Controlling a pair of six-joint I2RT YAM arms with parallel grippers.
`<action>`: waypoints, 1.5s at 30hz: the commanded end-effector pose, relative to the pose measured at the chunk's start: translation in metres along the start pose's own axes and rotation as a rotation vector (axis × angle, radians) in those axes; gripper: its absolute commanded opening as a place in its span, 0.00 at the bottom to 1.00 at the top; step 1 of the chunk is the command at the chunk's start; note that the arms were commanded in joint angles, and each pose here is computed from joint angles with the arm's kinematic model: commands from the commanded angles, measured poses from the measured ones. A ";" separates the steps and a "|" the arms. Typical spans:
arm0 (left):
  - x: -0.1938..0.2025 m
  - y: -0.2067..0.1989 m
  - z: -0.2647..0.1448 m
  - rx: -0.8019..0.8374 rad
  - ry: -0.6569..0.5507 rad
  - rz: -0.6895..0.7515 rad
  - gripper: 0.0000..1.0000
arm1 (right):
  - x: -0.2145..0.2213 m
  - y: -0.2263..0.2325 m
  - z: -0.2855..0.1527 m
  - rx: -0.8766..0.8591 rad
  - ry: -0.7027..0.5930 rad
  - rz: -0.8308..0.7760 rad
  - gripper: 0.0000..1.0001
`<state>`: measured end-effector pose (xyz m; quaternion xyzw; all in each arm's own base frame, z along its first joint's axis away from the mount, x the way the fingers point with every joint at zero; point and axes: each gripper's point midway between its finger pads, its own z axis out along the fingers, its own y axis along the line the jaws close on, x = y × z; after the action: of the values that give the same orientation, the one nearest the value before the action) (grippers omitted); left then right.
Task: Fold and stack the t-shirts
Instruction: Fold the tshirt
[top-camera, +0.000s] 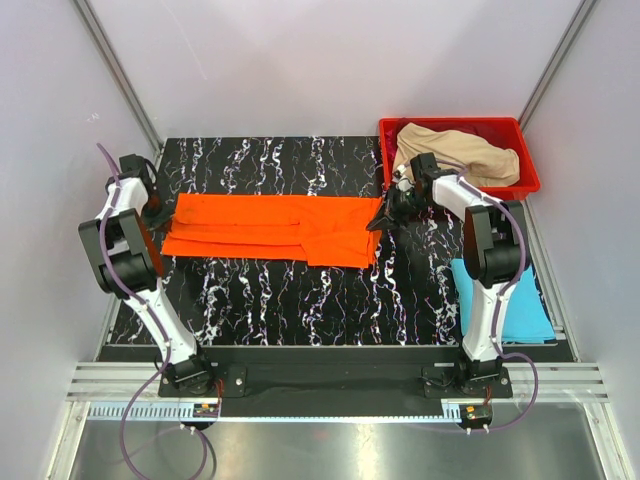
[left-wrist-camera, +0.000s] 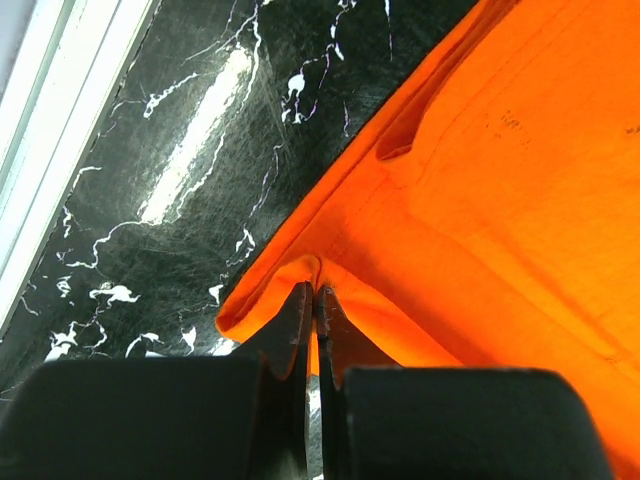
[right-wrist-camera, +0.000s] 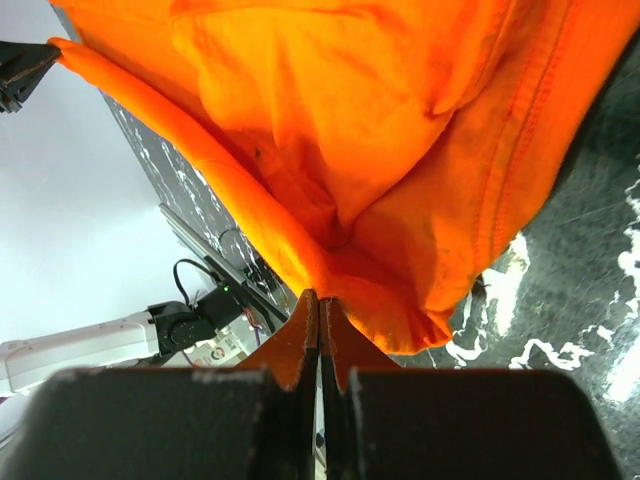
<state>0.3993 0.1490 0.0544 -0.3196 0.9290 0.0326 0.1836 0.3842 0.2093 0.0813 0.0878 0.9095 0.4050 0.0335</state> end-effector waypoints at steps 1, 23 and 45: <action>-0.023 -0.002 -0.004 -0.003 -0.061 -0.019 0.00 | -0.013 0.002 -0.004 0.001 -0.019 -0.004 0.00; -0.042 -0.017 -0.026 0.030 -0.135 -0.022 0.33 | -0.033 -0.011 -0.014 0.158 -0.052 -0.065 0.34; 0.108 -0.122 -0.059 0.451 -0.039 0.114 0.25 | 0.093 0.128 0.135 0.176 -0.021 -0.461 0.17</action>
<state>0.3511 -0.0112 0.0694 -0.2234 0.9403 -0.1193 0.2272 0.3025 0.3896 0.0967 -0.1433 0.9311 0.3258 0.0799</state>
